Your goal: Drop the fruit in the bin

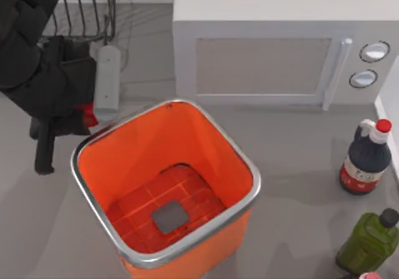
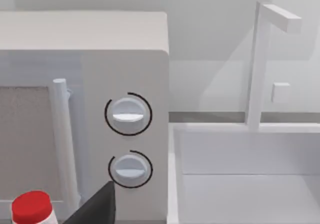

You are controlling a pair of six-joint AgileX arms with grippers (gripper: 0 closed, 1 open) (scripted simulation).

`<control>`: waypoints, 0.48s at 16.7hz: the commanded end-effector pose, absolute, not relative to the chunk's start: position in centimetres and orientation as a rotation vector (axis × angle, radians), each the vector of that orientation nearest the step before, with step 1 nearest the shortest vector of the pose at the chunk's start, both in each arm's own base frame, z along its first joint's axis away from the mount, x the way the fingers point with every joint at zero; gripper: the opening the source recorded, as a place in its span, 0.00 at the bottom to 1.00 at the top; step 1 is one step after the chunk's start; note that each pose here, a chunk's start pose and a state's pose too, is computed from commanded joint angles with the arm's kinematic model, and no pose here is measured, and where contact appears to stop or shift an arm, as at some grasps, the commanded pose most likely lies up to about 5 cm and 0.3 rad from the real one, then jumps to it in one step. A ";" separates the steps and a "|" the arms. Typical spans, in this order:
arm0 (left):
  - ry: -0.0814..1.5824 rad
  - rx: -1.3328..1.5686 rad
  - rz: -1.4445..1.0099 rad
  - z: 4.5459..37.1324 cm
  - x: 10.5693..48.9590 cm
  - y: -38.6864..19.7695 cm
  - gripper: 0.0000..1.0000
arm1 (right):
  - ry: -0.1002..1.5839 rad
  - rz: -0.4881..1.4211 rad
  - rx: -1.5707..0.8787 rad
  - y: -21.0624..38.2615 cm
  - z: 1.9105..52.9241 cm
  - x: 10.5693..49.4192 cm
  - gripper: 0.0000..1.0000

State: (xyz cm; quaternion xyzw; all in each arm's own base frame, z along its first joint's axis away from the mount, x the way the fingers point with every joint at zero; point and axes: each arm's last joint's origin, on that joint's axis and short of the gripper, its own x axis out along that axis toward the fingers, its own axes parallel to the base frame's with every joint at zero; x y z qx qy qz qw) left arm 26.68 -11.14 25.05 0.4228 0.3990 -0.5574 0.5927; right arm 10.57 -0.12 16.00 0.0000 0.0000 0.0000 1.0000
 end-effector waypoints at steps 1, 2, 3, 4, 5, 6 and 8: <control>0.884 0.987 -1.330 24.9 25.4 -12.1 0.00 | 0.000 0.000 0.000 -0.1 16.0 10.6 1.00; 0.845 0.987 -1.355 24.9 24.3 -12.8 0.00 | 0.000 0.000 0.000 -0.1 16.0 10.6 1.00; 0.815 0.986 -1.372 24.9 23.5 -13.2 0.00 | 0.000 0.000 0.000 -0.1 16.0 10.6 1.00; 0.798 0.985 -1.382 24.9 23.1 -13.4 0.00 | 0.000 0.000 0.000 -0.1 16.0 10.6 1.00; 0.793 0.984 -1.384 24.9 23.0 -13.5 0.00 | 0.000 0.000 0.000 -0.1 16.0 10.6 1.00; 0.793 0.984 -1.384 24.9 23.0 -13.5 0.00 | 0.000 0.000 0.000 -0.1 16.0 10.6 1.00; 0.764 1.039 -1.328 25.6 23.7 -12.8 0.00 | 0.000 0.000 0.000 -0.1 16.0 10.6 1.00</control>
